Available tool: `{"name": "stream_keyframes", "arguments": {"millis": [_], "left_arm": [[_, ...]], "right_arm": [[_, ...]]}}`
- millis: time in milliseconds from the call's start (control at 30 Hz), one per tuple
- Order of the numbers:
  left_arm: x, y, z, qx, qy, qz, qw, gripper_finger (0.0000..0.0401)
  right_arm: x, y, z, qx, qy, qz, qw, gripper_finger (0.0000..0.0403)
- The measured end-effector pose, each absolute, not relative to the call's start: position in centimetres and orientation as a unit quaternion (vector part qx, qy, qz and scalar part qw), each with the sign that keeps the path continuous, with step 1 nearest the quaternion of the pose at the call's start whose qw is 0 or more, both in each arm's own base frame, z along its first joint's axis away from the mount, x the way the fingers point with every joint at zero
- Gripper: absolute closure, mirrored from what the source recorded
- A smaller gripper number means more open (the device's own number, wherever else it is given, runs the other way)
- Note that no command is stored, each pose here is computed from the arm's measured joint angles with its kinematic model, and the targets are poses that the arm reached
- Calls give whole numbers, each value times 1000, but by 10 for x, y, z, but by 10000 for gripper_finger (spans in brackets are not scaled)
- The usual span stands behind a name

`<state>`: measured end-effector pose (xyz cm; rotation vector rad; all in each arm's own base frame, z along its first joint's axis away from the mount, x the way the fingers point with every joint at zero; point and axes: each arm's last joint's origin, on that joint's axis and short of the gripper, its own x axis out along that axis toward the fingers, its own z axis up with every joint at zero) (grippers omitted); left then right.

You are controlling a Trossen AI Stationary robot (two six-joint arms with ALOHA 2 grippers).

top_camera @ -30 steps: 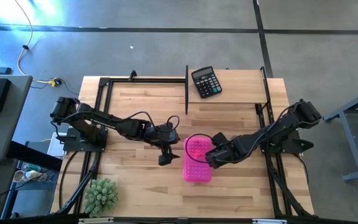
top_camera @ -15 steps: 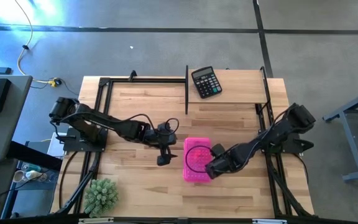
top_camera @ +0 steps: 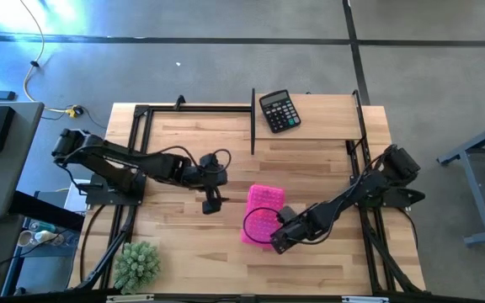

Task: Pack school essentials
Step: Close the pink supply box

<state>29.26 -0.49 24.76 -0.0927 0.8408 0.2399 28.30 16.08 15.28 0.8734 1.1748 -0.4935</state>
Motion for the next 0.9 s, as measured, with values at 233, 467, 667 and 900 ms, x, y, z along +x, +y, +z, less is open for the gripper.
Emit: {"name": "stream_keyframes", "arguments": {"millis": [233, 467, 667, 900], "left_arm": [[276, 8, 263, -42, 405, 136, 903, 1], [266, 16, 267, -42, 418, 155, 894, 1], [267, 10, 267, -53, 415, 148, 896, 1], [271, -8, 269, -65, 388, 133, 910, 1]], "right_arm": [[310, 155, 146, 408, 477, -174, 759, 249], [332, 135, 146, 400, 421, -159, 798, 249], [339, 117, 153, 386, 408, -160, 812, 249], [334, 114, 177, 356, 421, -142, 822, 249]]}}
